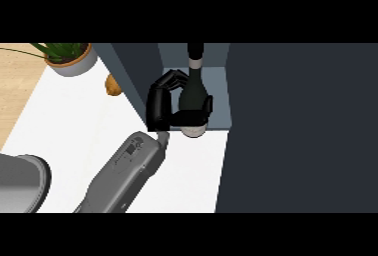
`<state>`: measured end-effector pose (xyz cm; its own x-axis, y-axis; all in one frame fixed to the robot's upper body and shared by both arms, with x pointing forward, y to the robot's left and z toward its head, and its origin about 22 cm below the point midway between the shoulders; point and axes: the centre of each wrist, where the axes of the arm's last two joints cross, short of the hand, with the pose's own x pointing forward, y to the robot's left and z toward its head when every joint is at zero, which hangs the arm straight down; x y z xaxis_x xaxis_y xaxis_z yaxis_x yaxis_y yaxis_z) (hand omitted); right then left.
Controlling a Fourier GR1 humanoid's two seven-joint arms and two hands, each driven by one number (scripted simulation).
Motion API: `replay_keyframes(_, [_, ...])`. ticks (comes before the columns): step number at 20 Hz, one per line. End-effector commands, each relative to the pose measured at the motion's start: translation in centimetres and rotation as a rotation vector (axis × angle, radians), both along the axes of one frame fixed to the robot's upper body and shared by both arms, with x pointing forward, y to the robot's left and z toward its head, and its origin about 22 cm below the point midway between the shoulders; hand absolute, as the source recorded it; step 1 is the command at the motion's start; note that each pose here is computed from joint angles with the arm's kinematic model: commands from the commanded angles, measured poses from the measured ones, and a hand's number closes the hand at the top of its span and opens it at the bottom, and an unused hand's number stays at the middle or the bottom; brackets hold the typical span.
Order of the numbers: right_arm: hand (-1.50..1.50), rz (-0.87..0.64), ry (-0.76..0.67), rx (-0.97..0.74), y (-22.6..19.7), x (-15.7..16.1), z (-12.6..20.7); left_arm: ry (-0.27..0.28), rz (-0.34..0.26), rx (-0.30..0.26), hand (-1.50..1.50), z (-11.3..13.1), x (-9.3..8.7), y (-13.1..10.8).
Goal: Pick up the wine, place it into the cabinet and close the cabinet
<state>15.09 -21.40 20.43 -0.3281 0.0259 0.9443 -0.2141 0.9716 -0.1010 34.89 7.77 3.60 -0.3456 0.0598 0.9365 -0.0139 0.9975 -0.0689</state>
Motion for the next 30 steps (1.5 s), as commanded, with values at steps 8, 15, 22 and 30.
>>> replay_keyframes(8, [-1.50,0.025,-0.038,0.031,-0.8,-2.1,0.8,0.071,-0.020,-0.022,1.50,0.8,3.8,2.4])
replay_keyframes(15, [-1.50,0.041,-0.032,0.036,-0.5,-1.5,0.8,0.111,0.003,0.039,1.50,-0.9,5.1,1.9])
replay_keyframes(22, [-1.50,0.056,-0.019,0.030,-1.5,-1.4,-0.3,0.027,0.057,0.086,1.50,1.1,6.9,0.8])
replay_keyframes(30, [-1.50,0.086,-0.034,0.023,0.0,-1.1,0.5,-0.019,0.162,0.110,1.50,0.3,7.3,1.1])
